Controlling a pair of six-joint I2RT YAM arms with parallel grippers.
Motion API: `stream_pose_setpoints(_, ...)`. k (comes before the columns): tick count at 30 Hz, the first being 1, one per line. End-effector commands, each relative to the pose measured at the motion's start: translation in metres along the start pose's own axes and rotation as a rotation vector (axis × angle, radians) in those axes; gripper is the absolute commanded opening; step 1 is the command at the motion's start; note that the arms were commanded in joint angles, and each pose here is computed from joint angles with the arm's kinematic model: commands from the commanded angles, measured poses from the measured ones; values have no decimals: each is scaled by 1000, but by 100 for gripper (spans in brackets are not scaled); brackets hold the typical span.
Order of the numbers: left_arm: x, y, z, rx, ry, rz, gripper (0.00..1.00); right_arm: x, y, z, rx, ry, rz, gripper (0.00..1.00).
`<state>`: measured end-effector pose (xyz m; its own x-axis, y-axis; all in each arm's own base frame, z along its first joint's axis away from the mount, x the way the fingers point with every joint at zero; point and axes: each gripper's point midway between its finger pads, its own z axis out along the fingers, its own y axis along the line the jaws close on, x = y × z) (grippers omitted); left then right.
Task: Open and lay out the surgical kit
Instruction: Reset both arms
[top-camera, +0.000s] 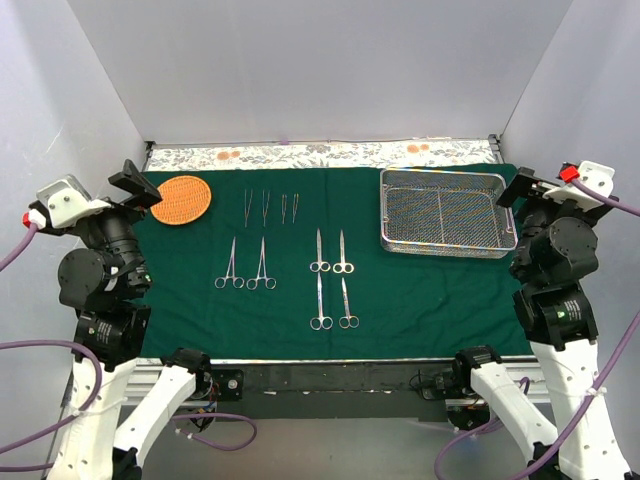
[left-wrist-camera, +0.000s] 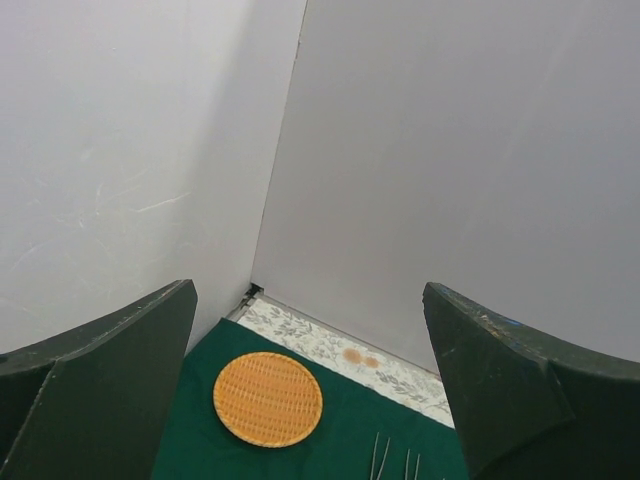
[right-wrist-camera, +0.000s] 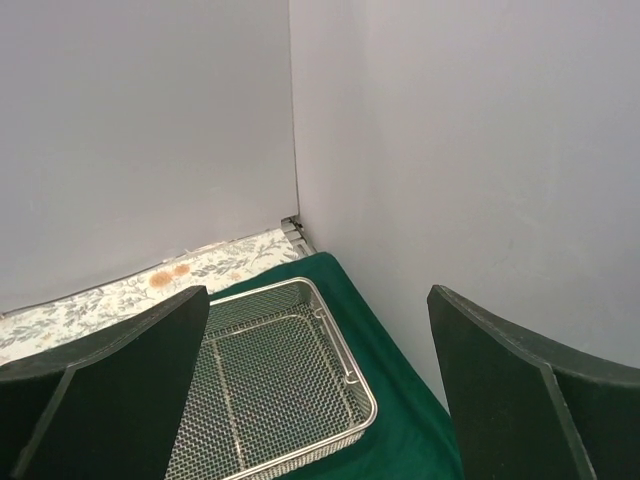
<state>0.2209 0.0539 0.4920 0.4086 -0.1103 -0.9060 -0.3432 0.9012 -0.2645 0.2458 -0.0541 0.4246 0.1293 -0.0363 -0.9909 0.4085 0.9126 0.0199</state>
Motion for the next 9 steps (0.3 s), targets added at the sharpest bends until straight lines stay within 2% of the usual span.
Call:
stream_pose_setpoints(1,-2,11,-1,-54,-18,9,98,-14,3,3,5,-62,-20,99)
stream_pose_setpoints(9,1,11,-1,-57,-24,-9,98,-14,7,2,-9,-82,-9,99)
